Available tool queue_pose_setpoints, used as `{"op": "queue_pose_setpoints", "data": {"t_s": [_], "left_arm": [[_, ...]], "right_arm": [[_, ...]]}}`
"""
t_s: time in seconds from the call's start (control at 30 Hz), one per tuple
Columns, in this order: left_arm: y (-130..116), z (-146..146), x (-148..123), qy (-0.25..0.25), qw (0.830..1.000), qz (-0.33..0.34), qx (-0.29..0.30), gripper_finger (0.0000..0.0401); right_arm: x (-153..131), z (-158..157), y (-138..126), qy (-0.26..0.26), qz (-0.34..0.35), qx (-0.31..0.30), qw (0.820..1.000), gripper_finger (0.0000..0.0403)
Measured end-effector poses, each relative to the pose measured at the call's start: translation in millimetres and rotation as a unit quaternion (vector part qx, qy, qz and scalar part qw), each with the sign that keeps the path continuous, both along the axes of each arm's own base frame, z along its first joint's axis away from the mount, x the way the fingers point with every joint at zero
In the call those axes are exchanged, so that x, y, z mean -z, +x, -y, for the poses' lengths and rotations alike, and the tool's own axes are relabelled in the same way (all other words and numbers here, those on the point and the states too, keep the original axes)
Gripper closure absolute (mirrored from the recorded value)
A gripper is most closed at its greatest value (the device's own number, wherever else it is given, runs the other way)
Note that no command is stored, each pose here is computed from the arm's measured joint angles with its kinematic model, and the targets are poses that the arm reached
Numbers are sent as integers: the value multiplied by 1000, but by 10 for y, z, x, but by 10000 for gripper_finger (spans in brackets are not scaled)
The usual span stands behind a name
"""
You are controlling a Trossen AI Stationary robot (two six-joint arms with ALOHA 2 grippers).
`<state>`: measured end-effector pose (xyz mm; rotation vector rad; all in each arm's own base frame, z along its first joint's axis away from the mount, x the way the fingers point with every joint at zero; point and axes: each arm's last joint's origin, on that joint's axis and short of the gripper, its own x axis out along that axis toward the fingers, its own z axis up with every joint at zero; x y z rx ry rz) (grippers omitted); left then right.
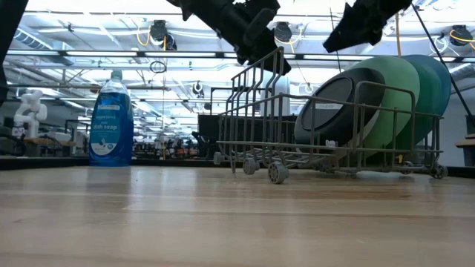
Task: Sort dishes
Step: Put the black plate into the dish rack
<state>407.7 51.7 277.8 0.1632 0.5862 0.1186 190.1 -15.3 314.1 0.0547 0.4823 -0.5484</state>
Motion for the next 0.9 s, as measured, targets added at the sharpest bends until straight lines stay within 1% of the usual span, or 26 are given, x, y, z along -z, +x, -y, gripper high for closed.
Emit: {"op": "queue_pose_setpoints", "data": {"t_s": [0.07, 0.2, 0.33, 0.6, 0.77, 0.9], "left_arm": [[-5, 1, 8, -1, 1000, -5, 0, 274], [-8, 1, 13, -1, 1000, -8, 0, 274], [-10, 1, 16, -2, 1000, -9, 0, 274], [-10, 3, 17, -2, 1000, -10, 0, 274], [-9, 3, 15, -1, 1000, -9, 0, 274], [-8, 1, 13, -1, 1000, -8, 0, 274]], "right_arm": [[39, 2, -26, 12, -16, 14, 1000, 257], [132, 17, -109, 28, -55, 65, 996, 257], [198, 11, -174, 48, -88, 83, 992, 257], [200, -7, -182, 71, -73, 97, 990, 257], [217, 7, -128, 99, -75, 76, 989, 257], [244, -3, -38, 103, -84, 42, 990, 257]]}}
